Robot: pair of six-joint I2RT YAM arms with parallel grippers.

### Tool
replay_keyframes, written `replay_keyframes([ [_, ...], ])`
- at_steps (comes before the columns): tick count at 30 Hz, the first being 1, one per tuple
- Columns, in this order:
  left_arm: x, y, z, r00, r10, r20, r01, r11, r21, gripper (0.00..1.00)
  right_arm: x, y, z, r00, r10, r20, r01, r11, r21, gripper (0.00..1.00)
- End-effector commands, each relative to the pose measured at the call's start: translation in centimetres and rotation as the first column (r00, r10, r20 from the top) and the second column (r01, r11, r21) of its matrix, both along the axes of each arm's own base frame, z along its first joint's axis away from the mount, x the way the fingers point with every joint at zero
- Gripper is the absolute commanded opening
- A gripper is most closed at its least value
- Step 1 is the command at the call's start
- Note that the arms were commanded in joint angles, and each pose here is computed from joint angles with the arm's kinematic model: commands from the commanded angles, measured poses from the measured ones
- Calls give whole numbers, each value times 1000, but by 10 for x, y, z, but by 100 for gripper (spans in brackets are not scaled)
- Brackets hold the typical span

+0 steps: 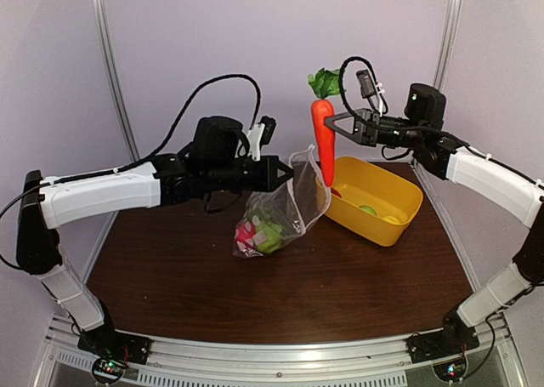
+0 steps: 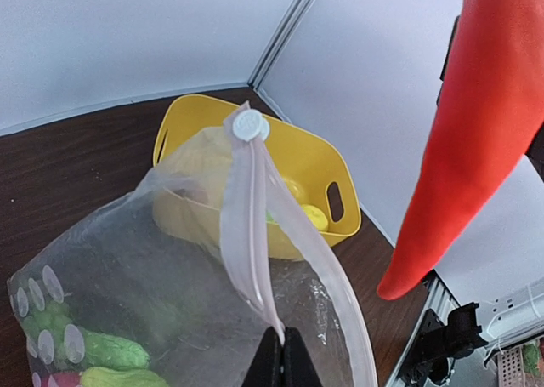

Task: Place the food in the zip-top bag and seal the zipper
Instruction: Pick up the fake vegetable from the zipper food storage bag.

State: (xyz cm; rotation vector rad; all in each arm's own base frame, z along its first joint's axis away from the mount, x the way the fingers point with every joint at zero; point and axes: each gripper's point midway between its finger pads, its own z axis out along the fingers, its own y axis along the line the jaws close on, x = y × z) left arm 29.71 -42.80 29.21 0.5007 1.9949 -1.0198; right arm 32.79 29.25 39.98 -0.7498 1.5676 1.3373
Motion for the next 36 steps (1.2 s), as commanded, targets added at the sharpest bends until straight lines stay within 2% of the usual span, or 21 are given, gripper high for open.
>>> replay_keyframes([
  [1,9,-5,29,999,16,44,-12,996,-85,0,-13,15,30,995,80,66,-85,994,63,7],
  [11,0,-3,55,1000,-13,22,17,985,-170,0,11,34,-23,997,48,62,-47,999,-23,7],
  [15,0,5,66,999,12,34,-5,977,-214,0,7,36,-31,996,44,76,-40,997,-59,8],
  [20,5,18,64,997,68,28,-59,969,-238,0,5,38,-55,997,-19,75,31,987,-161,9],
  [25,8,32,58,992,120,32,-108,959,-261,0,12,34,-89,987,-163,7,159,954,-254,10],
  [32,13,45,43,982,186,20,-174,948,-267,0,7,40,-103,975,-219,-39,194,922,-336,11],
  [36,13,45,35,983,184,21,-173,952,-254,0,18,28,-112,928,-365,-72,301,851,-430,12],
])
